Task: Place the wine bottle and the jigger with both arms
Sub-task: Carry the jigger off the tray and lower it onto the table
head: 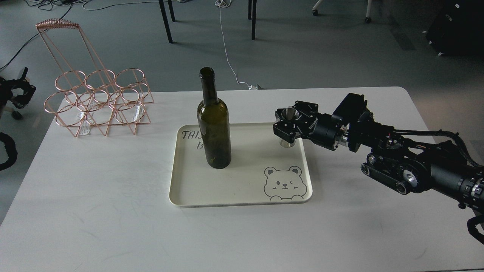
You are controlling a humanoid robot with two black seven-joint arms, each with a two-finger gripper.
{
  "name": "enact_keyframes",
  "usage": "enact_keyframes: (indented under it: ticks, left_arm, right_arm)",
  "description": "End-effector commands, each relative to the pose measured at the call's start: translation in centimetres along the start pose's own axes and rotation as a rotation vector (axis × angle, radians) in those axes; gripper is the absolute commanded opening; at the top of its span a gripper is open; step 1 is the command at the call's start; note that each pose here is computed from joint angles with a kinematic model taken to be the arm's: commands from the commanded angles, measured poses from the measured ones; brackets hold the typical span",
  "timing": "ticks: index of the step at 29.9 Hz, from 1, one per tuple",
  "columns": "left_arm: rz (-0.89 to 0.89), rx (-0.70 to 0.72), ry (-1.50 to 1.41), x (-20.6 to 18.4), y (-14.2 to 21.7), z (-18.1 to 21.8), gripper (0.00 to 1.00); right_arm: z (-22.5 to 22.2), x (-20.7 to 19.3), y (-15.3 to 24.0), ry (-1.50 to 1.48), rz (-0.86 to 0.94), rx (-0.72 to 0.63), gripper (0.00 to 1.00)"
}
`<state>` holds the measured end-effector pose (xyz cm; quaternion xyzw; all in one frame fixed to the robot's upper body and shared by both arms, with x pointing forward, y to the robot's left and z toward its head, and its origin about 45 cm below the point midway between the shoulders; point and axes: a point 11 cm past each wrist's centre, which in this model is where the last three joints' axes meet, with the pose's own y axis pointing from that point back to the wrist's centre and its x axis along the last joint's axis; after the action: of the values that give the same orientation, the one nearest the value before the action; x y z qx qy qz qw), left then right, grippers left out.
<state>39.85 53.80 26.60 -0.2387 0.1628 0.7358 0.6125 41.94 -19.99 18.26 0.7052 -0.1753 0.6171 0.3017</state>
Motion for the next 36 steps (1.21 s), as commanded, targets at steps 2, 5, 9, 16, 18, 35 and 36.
enact_keyframes:
  ticks: [2,5,9,16,18,35,36]
  left_arm:
    - [0.001,-0.004,-0.003,0.1,0.0,0.3,0.98]
    - [0.000,-0.003,-0.003,0.0,0.0,0.3,0.98]
    - [0.000,-0.004,-0.006,0.0,0.0,0.4,0.98]
    - [0.001,-0.005,-0.006,0.0,0.0,0.5,0.98]
    - [0.000,-0.002,-0.006,-0.1,0.0,0.4,0.98]
    - [0.000,-0.002,-0.008,0.0,0.0,0.5,0.98]
    - [0.000,-0.002,-0.008,0.0,0.0,0.5,0.98]
  right_arm:
    - [2.0,1.5,2.2,0.010,0.025,-0.043,0.10]
    - [3.3,2.0,4.2,0.015,0.031,-0.077,0.10]
    - [5.7,1.9,7.9,0.015,0.026,-0.156,0.10]
    - [7.9,-1.1,13.1,-0.133,0.041,-0.317,0.10]
    - [7.9,-2.0,14.0,-0.146,0.044,-0.337,0.10]
    - [7.3,-6.3,15.0,-0.231,0.041,-0.409,0.10]
    - [7.2,-6.4,15.0,-0.231,0.038,-0.409,0.10]
